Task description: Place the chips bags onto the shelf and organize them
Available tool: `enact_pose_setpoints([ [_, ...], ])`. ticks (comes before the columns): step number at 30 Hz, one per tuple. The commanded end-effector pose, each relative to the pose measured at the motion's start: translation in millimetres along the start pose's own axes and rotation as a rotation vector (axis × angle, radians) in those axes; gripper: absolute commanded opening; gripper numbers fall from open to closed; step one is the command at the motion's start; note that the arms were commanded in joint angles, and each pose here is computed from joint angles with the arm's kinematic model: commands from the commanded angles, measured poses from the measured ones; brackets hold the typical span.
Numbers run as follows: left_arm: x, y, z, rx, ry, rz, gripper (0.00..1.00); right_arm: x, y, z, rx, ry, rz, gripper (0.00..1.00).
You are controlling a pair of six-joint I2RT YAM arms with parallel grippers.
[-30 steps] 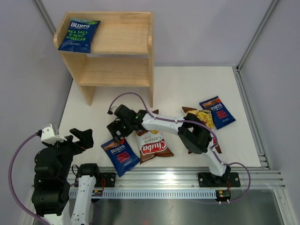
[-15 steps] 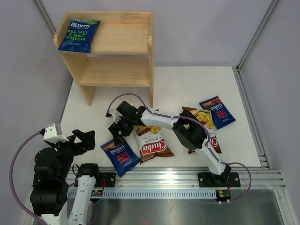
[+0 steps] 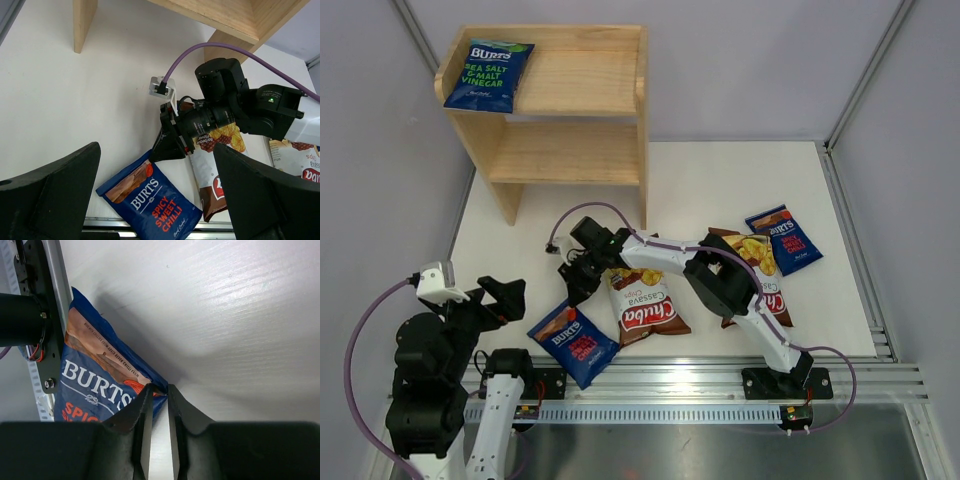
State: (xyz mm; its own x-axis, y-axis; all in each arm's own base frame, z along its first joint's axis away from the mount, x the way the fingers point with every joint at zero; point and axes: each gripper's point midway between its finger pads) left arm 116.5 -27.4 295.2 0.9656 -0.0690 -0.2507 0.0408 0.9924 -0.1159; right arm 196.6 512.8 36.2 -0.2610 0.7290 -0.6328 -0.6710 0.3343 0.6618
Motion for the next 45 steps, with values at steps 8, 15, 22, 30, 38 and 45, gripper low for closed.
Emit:
enact_pose_setpoints([
  [8, 4, -4, 6, 0.03, -0.024, -0.032, 0.99, 3, 9, 19, -0.052, -0.034, 0.091, 0.61],
  [15, 3, -8, 5, 0.038, -0.023, -0.061, 0.99, 13, 11, 17, -0.08, -0.004, 0.149, 0.6],
  [22, 3, -7, 4, 0.038, -0.025, -0.059, 0.99, 18, 14, 3, -0.06, 0.029, 0.224, 0.38],
  [30, 2, -6, 3, 0.039, -0.03, -0.05, 0.99, 12, 25, 12, -0.054, -0.034, 0.248, 0.0],
  [38, -7, -9, 13, 0.045, -0.051, -0.067, 0.99, -76, 82, 61, -0.022, -0.306, 0.119, 0.0],
  [45, -18, -20, 42, 0.038, -0.128, -0.11, 0.99, -221, 110, 95, 0.1, -0.681, -0.233, 0.0],
])
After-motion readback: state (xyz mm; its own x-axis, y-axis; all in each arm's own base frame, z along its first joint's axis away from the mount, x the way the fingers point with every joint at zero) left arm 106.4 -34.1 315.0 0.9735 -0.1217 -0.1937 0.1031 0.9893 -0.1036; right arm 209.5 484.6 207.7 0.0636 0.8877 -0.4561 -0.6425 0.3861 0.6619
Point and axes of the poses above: each gripper's point midway between its finger pads, its own x axis out along the fingers, its own y axis along the line the jaws close on, z = x × y, and after that the axes turned 15 degrees about x, right-handed
